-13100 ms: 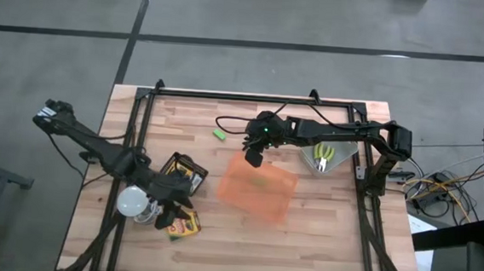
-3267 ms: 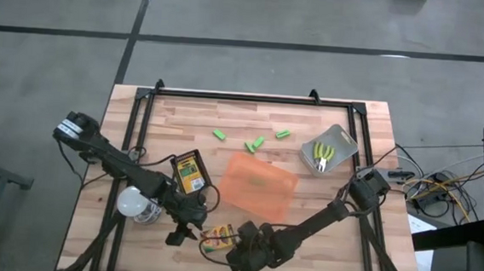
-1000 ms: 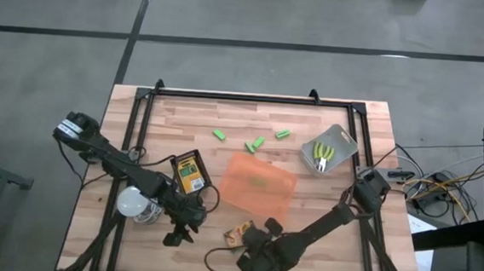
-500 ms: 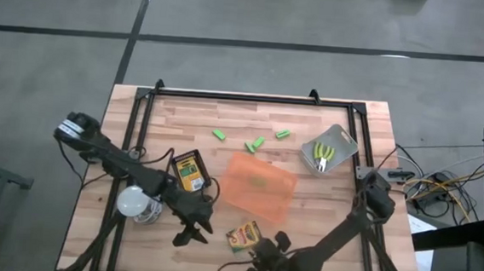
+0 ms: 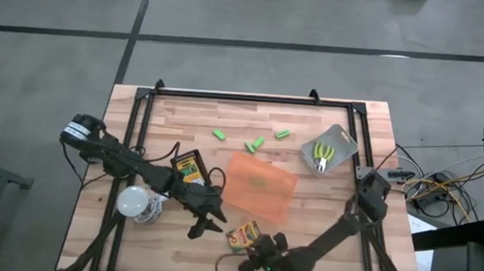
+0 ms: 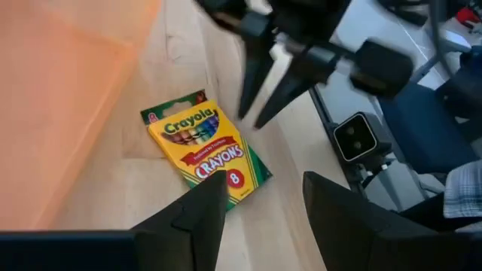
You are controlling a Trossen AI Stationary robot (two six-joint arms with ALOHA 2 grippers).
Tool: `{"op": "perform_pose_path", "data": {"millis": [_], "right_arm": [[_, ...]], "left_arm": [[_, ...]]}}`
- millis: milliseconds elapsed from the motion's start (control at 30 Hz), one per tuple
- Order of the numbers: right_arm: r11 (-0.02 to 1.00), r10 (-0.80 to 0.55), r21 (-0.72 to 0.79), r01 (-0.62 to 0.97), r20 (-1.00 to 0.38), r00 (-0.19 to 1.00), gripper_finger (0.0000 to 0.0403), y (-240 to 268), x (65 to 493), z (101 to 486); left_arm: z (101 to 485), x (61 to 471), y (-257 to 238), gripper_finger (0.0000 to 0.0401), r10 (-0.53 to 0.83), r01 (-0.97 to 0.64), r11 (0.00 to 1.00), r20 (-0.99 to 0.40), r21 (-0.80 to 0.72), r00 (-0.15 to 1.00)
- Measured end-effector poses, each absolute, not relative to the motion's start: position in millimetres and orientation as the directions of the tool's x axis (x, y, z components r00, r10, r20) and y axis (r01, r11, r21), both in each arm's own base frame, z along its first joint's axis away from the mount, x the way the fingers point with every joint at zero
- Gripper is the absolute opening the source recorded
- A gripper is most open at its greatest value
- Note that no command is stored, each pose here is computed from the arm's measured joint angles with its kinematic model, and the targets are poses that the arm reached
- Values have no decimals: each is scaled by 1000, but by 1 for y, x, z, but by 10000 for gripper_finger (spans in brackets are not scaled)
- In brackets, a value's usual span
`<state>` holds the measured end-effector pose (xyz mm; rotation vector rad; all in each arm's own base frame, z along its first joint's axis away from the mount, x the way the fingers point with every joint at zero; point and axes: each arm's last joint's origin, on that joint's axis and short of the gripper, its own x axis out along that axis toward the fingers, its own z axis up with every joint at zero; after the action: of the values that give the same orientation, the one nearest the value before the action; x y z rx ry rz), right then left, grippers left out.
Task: Pick & Place School Supplies
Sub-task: Move the yellow crayon box to the middle bottom of the table
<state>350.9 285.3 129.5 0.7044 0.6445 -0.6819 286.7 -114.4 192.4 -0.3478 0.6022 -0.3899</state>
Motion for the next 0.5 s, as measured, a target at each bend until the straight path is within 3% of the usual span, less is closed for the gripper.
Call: {"op": "perform_pose_path", "data": {"millis": [167, 500], "right_arm": [[539, -353, 341, 770, -739, 574, 81, 265, 370, 117], [663, -214, 356, 659, -753, 622, 71, 261, 391, 118]], "left_arm": [[192, 287, -114, 181, -450, 250, 870, -478, -424, 755], [192, 287, -114, 181, -450, 249, 870, -478, -426, 754]]}}
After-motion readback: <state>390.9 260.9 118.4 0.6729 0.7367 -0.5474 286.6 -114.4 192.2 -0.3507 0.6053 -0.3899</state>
